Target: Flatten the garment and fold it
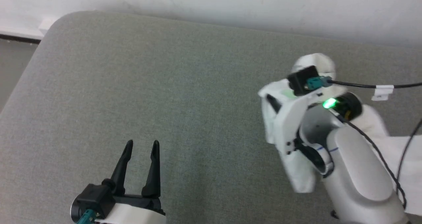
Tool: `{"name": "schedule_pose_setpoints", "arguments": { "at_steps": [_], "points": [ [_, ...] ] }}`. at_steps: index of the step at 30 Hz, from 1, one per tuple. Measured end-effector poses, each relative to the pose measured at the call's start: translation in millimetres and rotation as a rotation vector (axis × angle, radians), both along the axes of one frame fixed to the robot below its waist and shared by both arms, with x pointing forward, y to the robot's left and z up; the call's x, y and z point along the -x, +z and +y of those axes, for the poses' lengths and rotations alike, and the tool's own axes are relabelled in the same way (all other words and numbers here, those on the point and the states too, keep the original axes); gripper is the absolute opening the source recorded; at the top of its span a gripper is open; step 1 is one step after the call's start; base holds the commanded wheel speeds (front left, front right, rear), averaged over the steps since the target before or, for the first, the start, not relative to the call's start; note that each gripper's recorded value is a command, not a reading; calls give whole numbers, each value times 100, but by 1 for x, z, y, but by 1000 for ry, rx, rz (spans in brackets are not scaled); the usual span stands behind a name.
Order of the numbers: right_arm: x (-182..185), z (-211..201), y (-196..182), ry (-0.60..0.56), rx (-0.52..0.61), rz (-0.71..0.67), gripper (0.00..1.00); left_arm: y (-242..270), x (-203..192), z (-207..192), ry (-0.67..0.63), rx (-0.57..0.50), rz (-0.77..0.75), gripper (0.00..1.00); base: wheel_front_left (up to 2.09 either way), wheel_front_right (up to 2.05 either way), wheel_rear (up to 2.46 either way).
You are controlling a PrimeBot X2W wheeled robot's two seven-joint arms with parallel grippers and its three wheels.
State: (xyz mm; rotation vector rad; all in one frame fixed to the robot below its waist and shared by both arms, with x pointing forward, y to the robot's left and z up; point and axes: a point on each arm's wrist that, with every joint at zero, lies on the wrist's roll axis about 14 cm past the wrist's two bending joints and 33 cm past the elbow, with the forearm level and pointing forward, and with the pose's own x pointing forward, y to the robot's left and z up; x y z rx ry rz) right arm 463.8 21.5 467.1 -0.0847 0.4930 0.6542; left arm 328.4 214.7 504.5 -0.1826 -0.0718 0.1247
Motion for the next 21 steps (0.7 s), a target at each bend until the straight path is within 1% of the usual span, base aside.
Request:
{"name": "schedule_pose_setpoints", "arguments": {
  "at_steps": [2, 5, 7, 9, 10, 13, 14, 15, 16, 18, 21],
  "points": [
    [13, 27, 29, 73, -90, -33, 0, 2, 6, 0, 2, 2, -8, 100, 0, 0, 0],
    [46, 55, 60, 174, -214, -9, 0, 5, 13, -2, -1, 5, -21, 100, 0, 0, 0],
    [72, 66, 65, 241, -236, 26, 0, 8, 17, -3, -6, 7, -32, 100, 0, 0, 0],
    [99, 65, 47, 282, -204, 103, 0, 11, 18, -4, -11, 7, -44, 100, 0, 0, 0],
    [109, 58, 33, 280, -180, 150, 0, 12, 19, -4, -13, 7, -46, 100, 0, 0, 0],
    [125, 22, -9, 234, -65, 234, 0, 13, 20, -9, -27, 5, -50, 100, 0, 0, 0],
    [127, 10, -20, 206, -45, 258, 4, 13, 20, -10, -31, 5, -53, 100, 0, 0, 0],
    [130, 2, -28, 190, -23, 272, 44, 14, 20, -11, -34, 5, -55, 100, 0, 0, 0],
    [132, -3, -33, 184, -3, 274, 100, 13, 20, -11, -36, 6, -54, 100, 0, 0, 0],
    [131, -6, -35, 167, -13, 268, 100, 13, 20, -13, -39, 8, -51, 100, 0, 0, 0],
    [128, 1, -18, 148, -100, 232, 100, 13, 21, -14, -44, 9, -53, 100, 0, 0, 0]
  ]
}}
